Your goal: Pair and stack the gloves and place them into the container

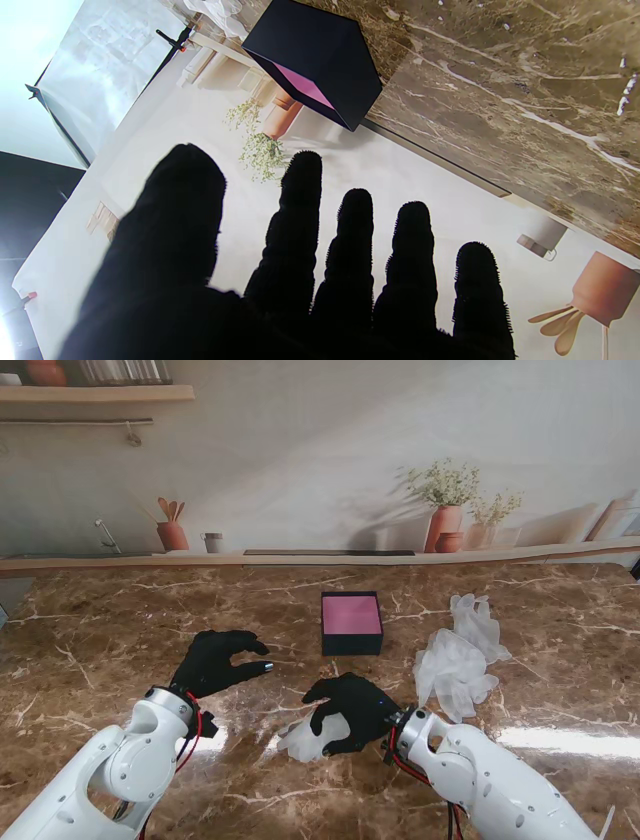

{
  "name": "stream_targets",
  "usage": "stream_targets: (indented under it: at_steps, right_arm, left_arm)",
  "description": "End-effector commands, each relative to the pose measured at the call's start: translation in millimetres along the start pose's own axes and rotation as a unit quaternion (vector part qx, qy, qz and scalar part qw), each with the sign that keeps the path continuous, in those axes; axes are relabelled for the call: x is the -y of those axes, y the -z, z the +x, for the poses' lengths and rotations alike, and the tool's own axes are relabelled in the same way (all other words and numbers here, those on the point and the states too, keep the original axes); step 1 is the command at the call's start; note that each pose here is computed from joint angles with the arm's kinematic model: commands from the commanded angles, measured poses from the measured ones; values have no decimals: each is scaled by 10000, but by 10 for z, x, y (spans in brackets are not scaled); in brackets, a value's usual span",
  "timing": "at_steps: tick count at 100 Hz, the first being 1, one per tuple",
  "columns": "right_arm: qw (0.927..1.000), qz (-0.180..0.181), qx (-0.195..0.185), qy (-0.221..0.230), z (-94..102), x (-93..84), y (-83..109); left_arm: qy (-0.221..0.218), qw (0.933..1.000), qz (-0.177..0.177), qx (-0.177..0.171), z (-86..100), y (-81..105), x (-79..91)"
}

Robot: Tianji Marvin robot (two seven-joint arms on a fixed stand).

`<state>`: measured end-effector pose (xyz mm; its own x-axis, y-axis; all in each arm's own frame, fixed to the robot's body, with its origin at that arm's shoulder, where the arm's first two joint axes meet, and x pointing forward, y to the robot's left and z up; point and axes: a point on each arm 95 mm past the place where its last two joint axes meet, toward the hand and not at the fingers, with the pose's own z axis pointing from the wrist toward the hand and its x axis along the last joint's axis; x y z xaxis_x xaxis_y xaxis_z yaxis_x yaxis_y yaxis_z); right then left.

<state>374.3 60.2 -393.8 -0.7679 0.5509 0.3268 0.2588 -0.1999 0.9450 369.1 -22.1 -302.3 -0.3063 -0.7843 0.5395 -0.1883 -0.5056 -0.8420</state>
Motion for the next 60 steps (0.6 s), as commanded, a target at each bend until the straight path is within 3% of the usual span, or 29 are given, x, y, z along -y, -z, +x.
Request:
stream_targets:
  at_steps: [1,14,21,28,34,44,60]
  right_arm:
    - [9997,-181,-5,-175,108,32,-45]
    - [9955,-674,230,-621,211,3,-125]
    - [9926,-939,477,-605,237,-15,-177]
    - [9927,-939,610,-446,237,-32,-205]
    - [9950,-747,633,-178,221,-55,-202]
    - [9978,-135,641,91,198,-58,-153]
    - [9938,696,776,380,188,-66,-73]
  left_arm:
    - [-8,10000,-27,13,-11,6,-14]
    - [-4,10000,-31,1,-10,5,-11]
    - [-6,10000,-37,-11,-7,5,-13]
    - [-9,10000,-41,-23,-3,4,-14]
    - [-11,10000,-42,-32,-1,3,-13]
    - [-29,10000,-58,-60,-5,1,-6]
    - [-36,10000,-69,-62,-9,-5,-2]
